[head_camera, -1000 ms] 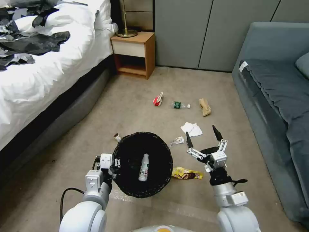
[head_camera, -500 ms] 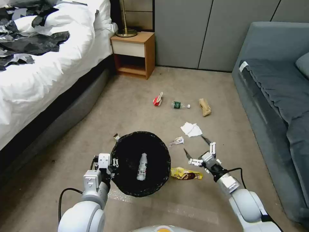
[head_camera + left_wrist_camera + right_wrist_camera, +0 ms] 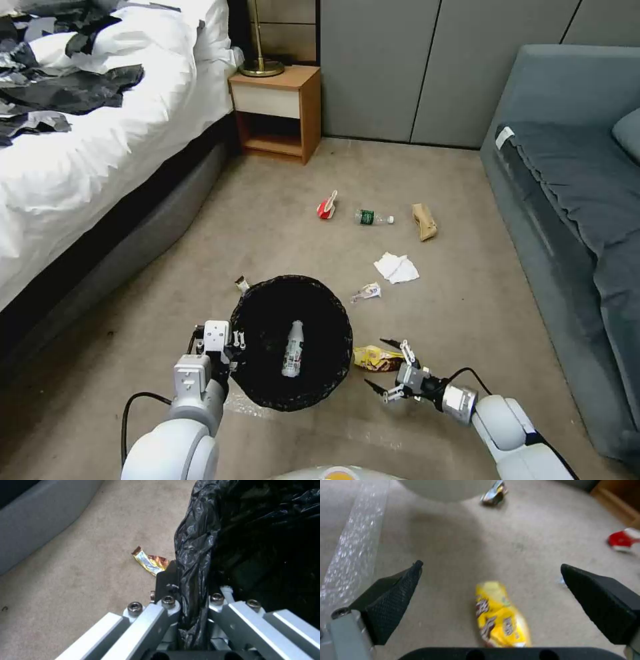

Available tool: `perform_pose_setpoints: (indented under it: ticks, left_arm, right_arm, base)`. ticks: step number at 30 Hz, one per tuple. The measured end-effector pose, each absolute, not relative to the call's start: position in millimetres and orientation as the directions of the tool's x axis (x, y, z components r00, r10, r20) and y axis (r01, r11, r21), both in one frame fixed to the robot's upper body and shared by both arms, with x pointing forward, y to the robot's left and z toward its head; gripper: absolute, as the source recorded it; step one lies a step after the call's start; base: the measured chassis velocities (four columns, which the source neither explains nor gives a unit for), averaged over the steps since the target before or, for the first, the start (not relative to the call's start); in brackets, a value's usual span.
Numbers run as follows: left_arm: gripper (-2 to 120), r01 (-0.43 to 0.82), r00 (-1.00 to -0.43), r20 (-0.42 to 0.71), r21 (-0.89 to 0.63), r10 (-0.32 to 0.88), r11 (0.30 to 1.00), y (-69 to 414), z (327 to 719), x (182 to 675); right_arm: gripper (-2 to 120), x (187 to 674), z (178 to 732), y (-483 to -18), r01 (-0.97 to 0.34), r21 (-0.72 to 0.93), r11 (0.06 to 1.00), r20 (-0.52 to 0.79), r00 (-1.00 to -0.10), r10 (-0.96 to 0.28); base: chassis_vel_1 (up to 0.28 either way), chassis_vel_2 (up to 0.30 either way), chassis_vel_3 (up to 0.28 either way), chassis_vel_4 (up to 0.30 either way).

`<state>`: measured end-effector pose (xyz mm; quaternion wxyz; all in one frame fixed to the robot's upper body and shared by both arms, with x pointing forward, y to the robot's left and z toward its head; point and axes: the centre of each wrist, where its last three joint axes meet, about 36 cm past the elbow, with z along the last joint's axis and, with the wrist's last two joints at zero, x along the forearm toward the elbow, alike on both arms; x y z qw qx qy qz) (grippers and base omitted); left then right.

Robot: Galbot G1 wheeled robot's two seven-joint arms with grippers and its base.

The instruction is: Pick up the trash bin, then pick up the garbage from the floor and place it into the trash bin.

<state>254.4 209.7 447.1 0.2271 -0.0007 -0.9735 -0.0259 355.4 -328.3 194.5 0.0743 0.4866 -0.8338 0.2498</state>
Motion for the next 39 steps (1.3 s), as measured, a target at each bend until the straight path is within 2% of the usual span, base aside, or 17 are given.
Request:
perform_pose_setpoints:
  ticks: [9, 12, 20, 32, 34, 36, 37, 39]
  left_arm:
    - [1, 0.008, -0.898, 0.441, 0.057, -0.018, 0.998, 210.1, 447.2, 252.7]
    - [1, 0.008, -0.898, 0.44, 0.059, -0.019, 0.998, 209.9, 447.4, 252.3]
    - [1, 0.01, -0.898, 0.439, 0.061, -0.018, 0.998, 208.9, 447.7, 252.1]
    - [1, 0.01, -0.899, 0.438, 0.063, -0.019, 0.998, 208.3, 447.2, 251.2]
    - [1, 0.01, -0.9, 0.436, 0.063, -0.019, 0.998, 208.2, 447.2, 251.2]
    - [1, 0.008, -0.9, 0.435, 0.063, -0.02, 0.998, 207.8, 446.9, 250.9]
    - [1, 0.008, -0.9, 0.435, 0.063, -0.02, 0.998, 207.8, 446.9, 250.9]
    - [1, 0.008, -0.9, 0.435, 0.064, -0.021, 0.998, 208.0, 446.5, 250.5]
  right_arm:
    - [100, 369.0, 170.3, -339.0, -0.842, -0.334, 0.424, 0.414, -0.535, -0.737]
    - [100, 376.0, 162.7, -347.1, -0.817, -0.341, 0.465, 0.425, -0.576, -0.699]
    - [100, 385.1, 150.8, -354.9, -0.785, -0.34, 0.517, 0.439, -0.619, -0.651]
    - [100, 386.7, 125.1, -349.4, -0.777, -0.28, 0.564, 0.465, -0.623, -0.629]
    - [96, 385.2, 117.7, -347.8, -0.776, -0.26, 0.574, 0.475, -0.62, -0.624]
    - [79, 380.3, 109.4, -345.0, -0.774, -0.235, 0.588, 0.481, -0.619, -0.622]
    - [79, 380.3, 109.4, -345.0, -0.774, -0.235, 0.588, 0.481, -0.619, -0.622]
    - [68, 374.2, 101.9, -343.3, -0.769, -0.211, 0.603, 0.487, -0.618, -0.617]
  base:
    - [0.0, 0.0, 0.0, 0.0]
    - [0.0, 0.0, 0.0, 0.0]
    - [0.0, 0.0, 0.0, 0.0]
    - [0.0, 0.0, 0.0, 0.0]
    - [0.0, 0.0, 0.0, 0.0]
    - [0.0, 0.0, 0.0, 0.0]
    - [0.0, 0.0, 0.0, 0.0]
    - [0.0, 0.0, 0.0, 0.0]
